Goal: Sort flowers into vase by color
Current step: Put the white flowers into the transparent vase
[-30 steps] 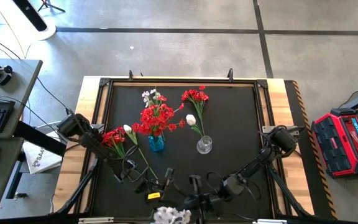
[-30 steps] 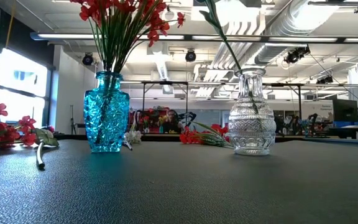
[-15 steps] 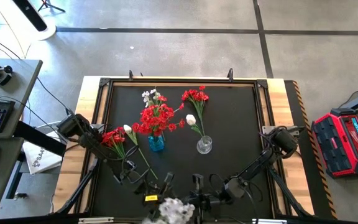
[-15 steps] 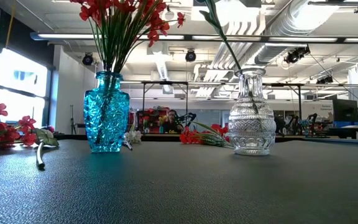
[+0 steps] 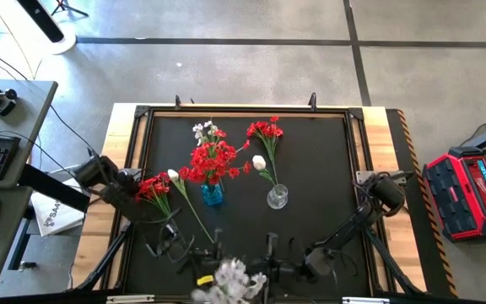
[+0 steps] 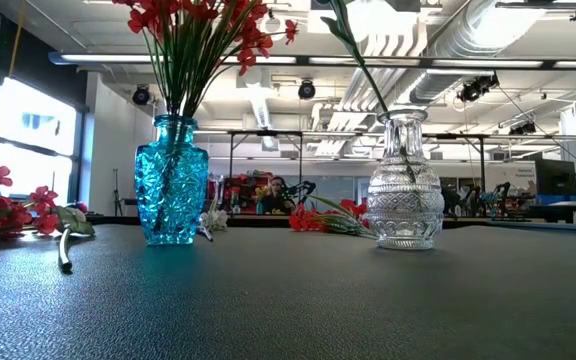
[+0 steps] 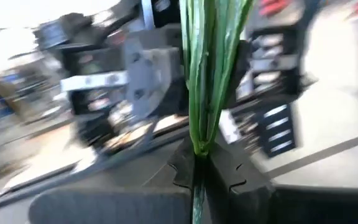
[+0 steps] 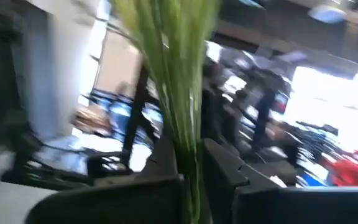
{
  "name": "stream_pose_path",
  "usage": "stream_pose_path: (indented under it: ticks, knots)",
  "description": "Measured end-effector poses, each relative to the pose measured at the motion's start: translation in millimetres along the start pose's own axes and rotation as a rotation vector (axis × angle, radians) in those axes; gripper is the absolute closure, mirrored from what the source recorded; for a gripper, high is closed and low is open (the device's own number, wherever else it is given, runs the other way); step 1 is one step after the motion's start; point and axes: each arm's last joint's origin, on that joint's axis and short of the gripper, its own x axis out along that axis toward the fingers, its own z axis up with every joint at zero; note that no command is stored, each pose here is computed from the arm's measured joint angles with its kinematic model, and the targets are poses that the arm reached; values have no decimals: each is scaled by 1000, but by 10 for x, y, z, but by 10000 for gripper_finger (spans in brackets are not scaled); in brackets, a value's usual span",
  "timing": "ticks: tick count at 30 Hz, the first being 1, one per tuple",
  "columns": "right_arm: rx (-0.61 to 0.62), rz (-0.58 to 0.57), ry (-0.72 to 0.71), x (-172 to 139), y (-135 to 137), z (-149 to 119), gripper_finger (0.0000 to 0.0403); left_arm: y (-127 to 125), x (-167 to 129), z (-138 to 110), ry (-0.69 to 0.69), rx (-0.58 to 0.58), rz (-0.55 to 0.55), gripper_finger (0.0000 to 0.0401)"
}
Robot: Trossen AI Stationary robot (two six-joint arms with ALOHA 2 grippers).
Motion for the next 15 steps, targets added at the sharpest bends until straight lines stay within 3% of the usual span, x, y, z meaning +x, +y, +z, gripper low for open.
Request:
stream_pose_path:
  ticks: [5,9,15]
  knots:
    - [-52,-205,144,-231,127,76,309,-26,-145,134,102,38,145,399]
    - [-24,-349,249,-363,180,93,238,-2,-180,199,121,20,175,400]
    - [52,-282,241,-250,158,-49,164,25,-156,212,120,12,184,400]
